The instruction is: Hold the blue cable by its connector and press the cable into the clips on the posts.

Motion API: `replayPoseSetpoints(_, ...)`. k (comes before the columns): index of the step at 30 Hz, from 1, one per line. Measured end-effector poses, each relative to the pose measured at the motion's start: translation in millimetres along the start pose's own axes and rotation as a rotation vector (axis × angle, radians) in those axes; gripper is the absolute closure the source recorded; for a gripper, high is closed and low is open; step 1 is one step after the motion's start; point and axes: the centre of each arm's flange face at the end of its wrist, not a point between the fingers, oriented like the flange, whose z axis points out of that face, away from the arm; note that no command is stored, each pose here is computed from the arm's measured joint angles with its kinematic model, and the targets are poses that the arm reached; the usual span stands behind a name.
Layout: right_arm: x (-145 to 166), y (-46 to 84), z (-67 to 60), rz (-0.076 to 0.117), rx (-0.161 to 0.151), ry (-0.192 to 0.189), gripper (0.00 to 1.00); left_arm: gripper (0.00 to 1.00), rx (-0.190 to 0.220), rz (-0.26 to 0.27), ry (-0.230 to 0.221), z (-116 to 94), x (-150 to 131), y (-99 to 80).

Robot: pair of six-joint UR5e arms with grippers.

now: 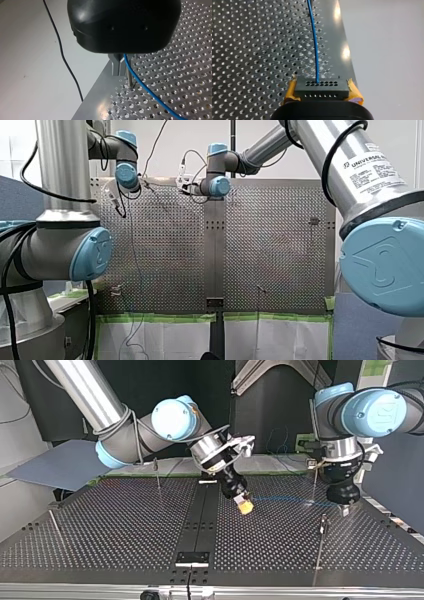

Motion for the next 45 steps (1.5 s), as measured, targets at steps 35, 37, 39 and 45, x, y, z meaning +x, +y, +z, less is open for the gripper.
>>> replayPoseSetpoints(35,5.6,3.7,11.8,0.013,0.0,0.014,1.0,1.0,0.026,-0.035,0.011,42.9,-1.9,13.9)
replayPoseSetpoints(37,5.7,5.1,11.8,0.013,-0.002,0.014,1.0,1.0,0.027,-0.036,0.012,46.2,-0.2,15.7)
replayPoseSetpoints(39,5.8,6.7,11.9,0.012,-0.003,0.014,1.0,1.0,0.033,-0.04,0.004,49.9,-1.3,16.3)
replayPoseSetpoints(45,6.1,10.2,11.9,0.011,-0.008,0.014,1.0,1.0,0.046,-0.051,-0.015,56.3,-9.2,14.5)
